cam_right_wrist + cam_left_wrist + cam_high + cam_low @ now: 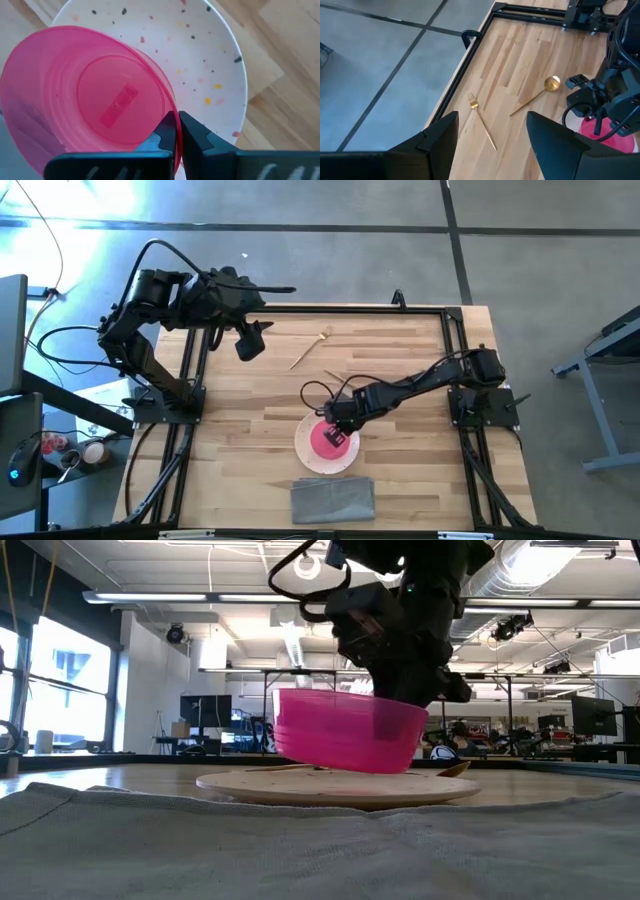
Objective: Set table place
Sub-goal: Put the pink bowl on top of the white plate
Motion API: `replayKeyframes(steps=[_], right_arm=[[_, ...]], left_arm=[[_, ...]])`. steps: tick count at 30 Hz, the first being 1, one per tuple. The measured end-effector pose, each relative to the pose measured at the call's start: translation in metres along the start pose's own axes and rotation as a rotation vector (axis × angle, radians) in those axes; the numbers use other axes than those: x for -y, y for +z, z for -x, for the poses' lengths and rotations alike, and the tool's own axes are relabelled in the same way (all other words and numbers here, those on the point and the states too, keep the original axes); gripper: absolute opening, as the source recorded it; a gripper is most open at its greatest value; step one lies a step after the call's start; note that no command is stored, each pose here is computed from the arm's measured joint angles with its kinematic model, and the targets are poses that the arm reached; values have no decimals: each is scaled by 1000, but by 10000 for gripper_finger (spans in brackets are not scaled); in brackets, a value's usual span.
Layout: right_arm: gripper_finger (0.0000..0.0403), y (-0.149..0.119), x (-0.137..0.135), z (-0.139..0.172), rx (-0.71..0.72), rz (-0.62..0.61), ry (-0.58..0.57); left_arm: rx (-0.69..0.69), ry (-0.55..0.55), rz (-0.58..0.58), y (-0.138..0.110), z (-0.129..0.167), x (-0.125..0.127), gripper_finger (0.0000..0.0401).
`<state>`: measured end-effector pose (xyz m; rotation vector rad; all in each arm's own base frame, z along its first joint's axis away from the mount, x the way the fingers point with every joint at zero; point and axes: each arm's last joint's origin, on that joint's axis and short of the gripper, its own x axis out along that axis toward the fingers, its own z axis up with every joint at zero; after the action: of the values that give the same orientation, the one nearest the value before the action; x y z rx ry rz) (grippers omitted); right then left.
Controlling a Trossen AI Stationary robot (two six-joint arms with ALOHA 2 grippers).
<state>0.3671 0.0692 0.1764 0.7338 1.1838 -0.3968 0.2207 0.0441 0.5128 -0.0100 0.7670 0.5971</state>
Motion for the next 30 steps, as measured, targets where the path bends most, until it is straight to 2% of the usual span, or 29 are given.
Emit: replayKeyframes(steps=[22,25,30], right_arm=[[4,15,7,-5,-72,114,104],[26,19,9,-5,-80,120,114],[86,20,11,-8,-66,131,99]], left_arm=[[1,7,-3,0,0,0,223],[1,7,-6,0,0,0,223],[1,7,-10,0,0,0,223]])
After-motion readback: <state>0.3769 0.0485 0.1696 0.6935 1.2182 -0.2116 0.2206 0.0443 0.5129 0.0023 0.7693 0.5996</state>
